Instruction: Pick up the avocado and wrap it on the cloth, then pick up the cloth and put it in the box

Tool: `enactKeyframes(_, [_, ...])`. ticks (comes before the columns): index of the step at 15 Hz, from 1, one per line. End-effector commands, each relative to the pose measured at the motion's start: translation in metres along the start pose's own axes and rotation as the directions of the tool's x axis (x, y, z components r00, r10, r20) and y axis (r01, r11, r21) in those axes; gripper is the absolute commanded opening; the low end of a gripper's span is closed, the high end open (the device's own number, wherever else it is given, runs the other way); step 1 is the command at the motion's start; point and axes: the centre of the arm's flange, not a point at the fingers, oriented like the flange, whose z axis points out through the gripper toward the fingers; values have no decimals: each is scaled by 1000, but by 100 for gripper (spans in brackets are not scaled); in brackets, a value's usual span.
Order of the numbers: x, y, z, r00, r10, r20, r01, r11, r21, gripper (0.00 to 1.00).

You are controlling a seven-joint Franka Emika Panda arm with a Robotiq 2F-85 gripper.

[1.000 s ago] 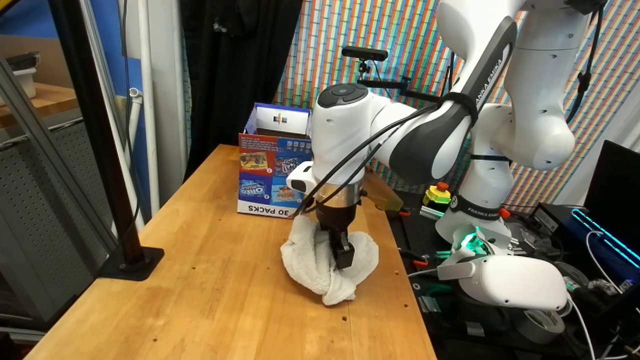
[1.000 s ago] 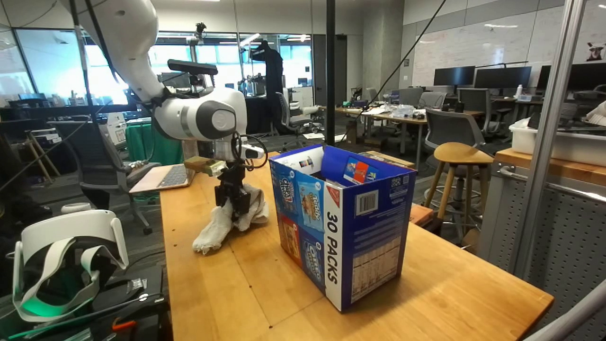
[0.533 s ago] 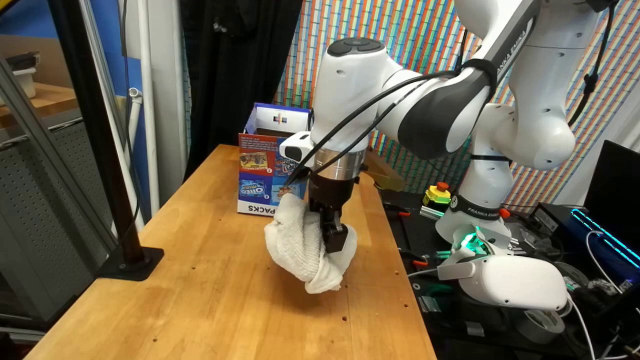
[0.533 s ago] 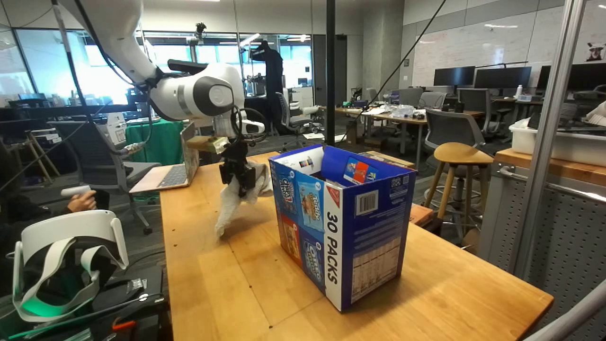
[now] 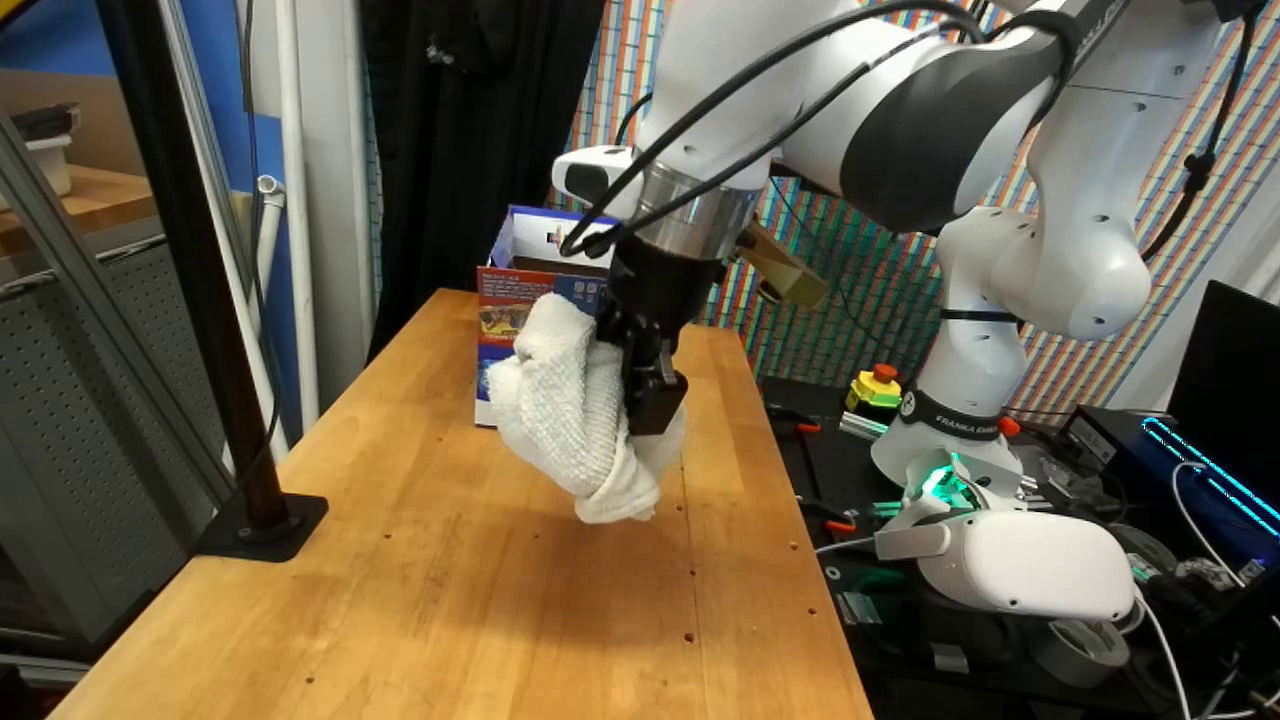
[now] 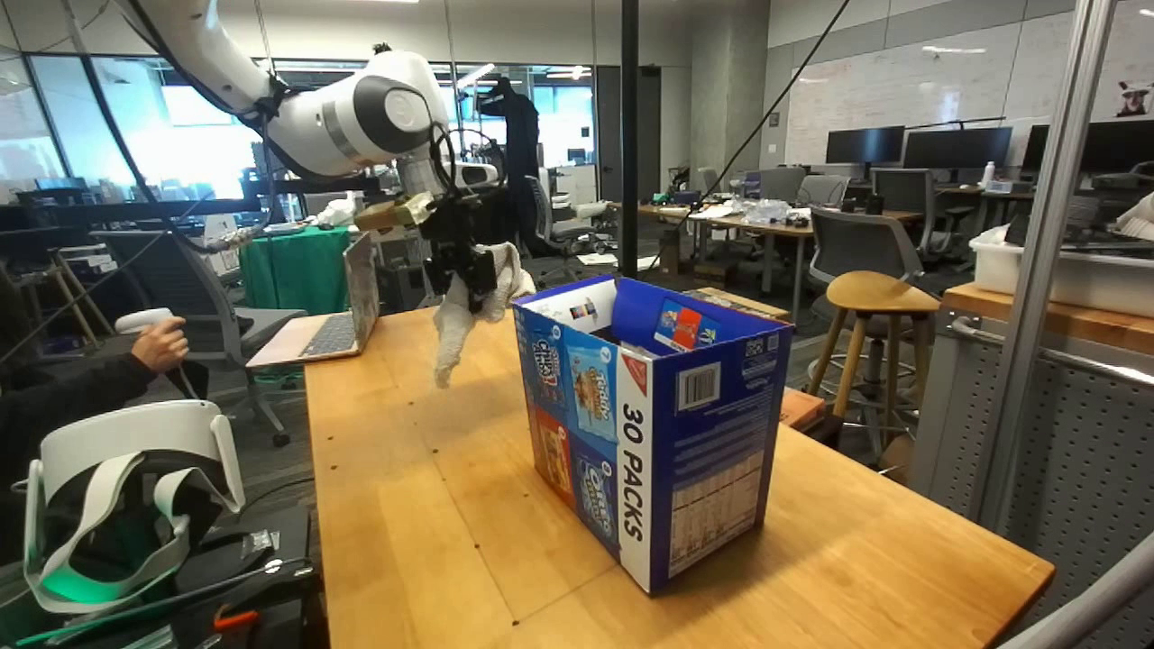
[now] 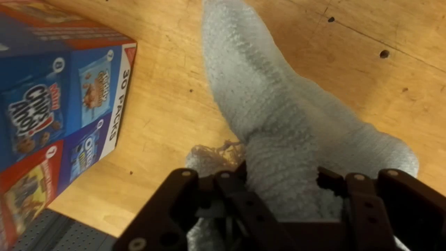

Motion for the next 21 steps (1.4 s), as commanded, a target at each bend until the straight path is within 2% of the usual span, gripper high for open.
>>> enactKeyframes(1, [19, 17, -66, 996, 20, -84, -26, 997, -77, 8])
enactKeyframes(4, [37, 43, -112, 988, 30, -151, -49, 992, -120, 8])
enactKeyframes(7, [51, 82, -153, 976, 49, -214, -86, 982, -167, 8])
enactKeyframes(11, [49, 144, -187, 959, 100, -265, -161, 962, -220, 8])
enactKeyframes(16, [16, 217, -201, 938, 196, -287, -268, 934, -237, 8])
enactKeyframes(18, [3, 231, -194, 932, 218, -289, -288, 930, -229, 8])
enactKeyframes(21, [-10, 232, -167, 933, 234, -274, -290, 939, -186, 8])
